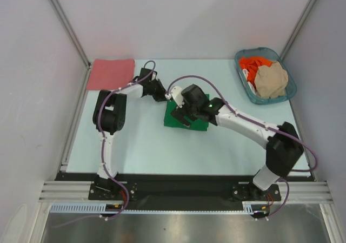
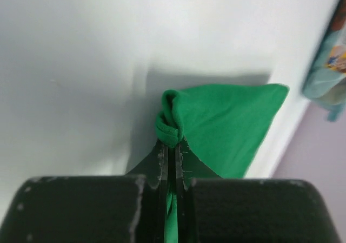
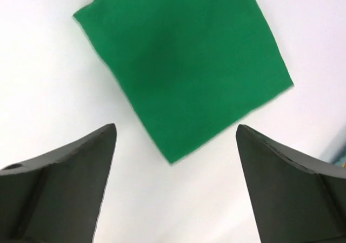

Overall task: Fold and stack the t-shirts
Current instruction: Neatly place the folded tshirt to the corner

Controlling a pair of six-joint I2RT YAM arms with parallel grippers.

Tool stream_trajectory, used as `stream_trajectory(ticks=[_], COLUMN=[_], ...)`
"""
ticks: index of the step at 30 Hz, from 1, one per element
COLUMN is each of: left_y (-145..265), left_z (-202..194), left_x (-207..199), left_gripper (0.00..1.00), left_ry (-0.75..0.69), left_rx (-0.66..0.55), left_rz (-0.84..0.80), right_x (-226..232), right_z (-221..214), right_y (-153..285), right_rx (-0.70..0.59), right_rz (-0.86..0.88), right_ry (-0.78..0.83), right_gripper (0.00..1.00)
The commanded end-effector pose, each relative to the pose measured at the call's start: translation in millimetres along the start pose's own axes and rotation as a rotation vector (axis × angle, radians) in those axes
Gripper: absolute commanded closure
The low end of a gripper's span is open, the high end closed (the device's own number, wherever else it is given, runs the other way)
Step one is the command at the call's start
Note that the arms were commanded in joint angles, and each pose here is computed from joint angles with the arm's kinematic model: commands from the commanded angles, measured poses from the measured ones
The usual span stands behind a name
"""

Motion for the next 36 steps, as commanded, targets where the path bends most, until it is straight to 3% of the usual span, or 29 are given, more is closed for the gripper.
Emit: stream_trajectory(ticks=[1,11,13,18,28,36], left_y=[44,132,156,204,257,272], left_z=[13,43,52,79,131,154], left_x=[-31,-36,-42,-57,-90,-113], left_gripper=[1.0,1.0,1.0,1.0,1.0,1.0], left_ry=[-0.276,-0.605,-0.672,-0.843,-0.965,-0.987], left_rx=[-0.113,-0.313,-0.368,-0.551,-0.755,-0.866], left_rz=[0.046,0.277,0.276,0.458,0.564,0.515], right_x=[6,1,2,2,0,-1], right_z=[-10,-72,-76,-75,-65,-65], right_y=[40,81,83,80,56,42], right_rx=[-0.026,0.041,0.039,0.023,0.027,0.042], right_rz=[0.025,-0.053,-0.048,-0.041,0.008,0.026], right_ry=[-0.159,-0.274,-0.283,-0.294,-0.263,-0.27], right_gripper=[0.0,0.0,0.0,0.0,0.0,0.0])
Point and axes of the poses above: each gripper's point midway between its finger pads, its own y axis back along the fingers, its own x axis along the line the jaws close on, z = x × y, the point moved 9 cm from there along y, back along the fingers, and after that the axes turned 13 degrees about y, right-handed, at the moved point
